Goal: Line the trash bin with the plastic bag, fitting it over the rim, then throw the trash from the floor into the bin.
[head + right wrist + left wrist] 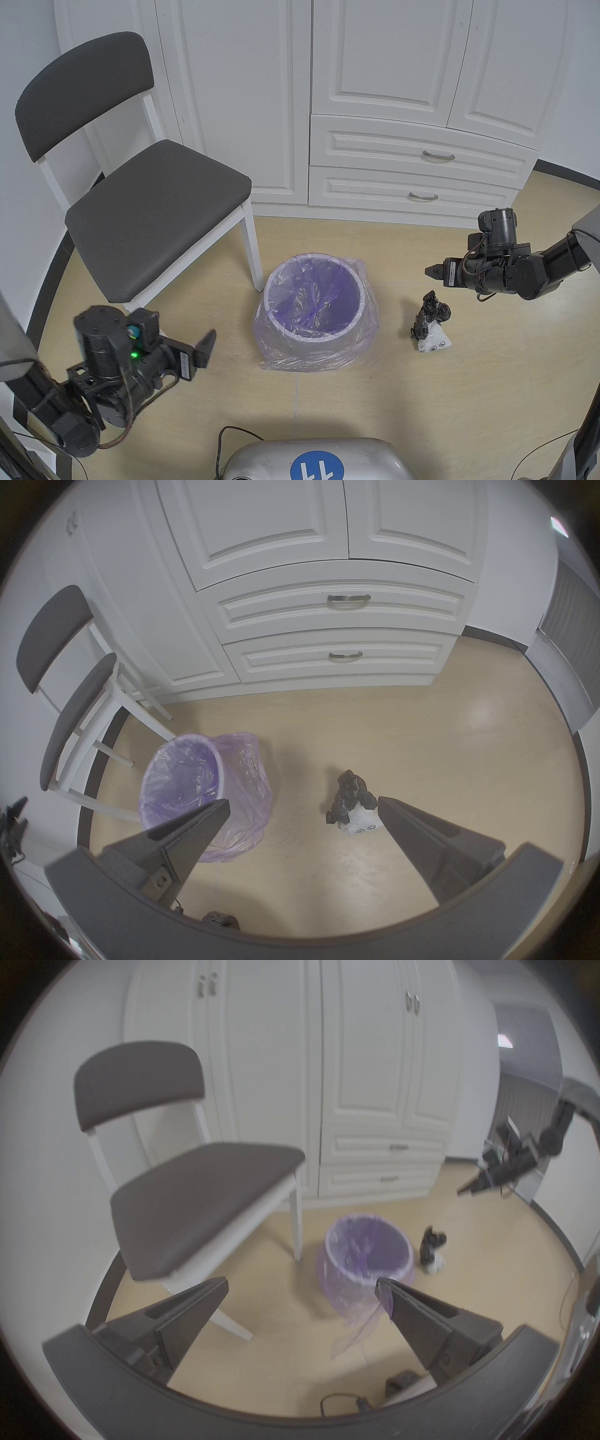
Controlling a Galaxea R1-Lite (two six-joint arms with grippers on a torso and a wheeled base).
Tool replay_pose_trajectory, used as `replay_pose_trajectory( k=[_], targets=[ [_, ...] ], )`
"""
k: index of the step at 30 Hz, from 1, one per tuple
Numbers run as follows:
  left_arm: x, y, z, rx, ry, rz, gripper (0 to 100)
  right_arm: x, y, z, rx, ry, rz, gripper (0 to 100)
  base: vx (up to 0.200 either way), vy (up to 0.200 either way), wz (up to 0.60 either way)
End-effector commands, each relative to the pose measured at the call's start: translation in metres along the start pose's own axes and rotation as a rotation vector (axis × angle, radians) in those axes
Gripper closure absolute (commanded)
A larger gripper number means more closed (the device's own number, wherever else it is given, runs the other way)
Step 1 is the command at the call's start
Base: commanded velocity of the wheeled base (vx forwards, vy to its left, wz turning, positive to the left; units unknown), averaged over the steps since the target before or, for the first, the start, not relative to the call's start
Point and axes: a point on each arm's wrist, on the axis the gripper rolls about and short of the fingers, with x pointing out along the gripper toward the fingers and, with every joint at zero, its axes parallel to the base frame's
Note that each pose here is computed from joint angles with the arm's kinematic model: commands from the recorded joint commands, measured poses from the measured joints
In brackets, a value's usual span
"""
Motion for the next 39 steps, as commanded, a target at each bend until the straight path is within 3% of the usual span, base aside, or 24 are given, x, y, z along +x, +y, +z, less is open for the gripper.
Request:
replay_pose_trajectory(
  k=[1,4,7,22,39],
  targets=[
    [0.058,-0.017,-0.078,0.13,0.267,-0.024,0,0.001,-0.001,-0.005,-0.016,-0.012,0.0,0,0.0,0.0,0.0],
    [0.095,-0.005,-0.092,0.201,0.278,-0.092,0,-0.001,-0.007,-0.001,-0.007,-0.028,-0.012,0,0.0,0.0,0.0],
    [0.121,-0.009,-0.1,0.21,0.277,-0.155,0,-0.007,-0.013,0.006,0.002,-0.049,-0.024,0,0.0,0.0,0.0],
    [0.225,-0.007,-0.083,0.226,0.335,-0.133,0,-0.043,-0.039,0.032,0.043,-0.154,-0.069,0,0.0,0.0,0.0],
    [0.287,-0.007,-0.079,0.237,0.351,-0.111,0,-0.041,-0.056,0.037,0.066,-0.192,-0.102,0,0.0,0.0,0.0]
  ],
)
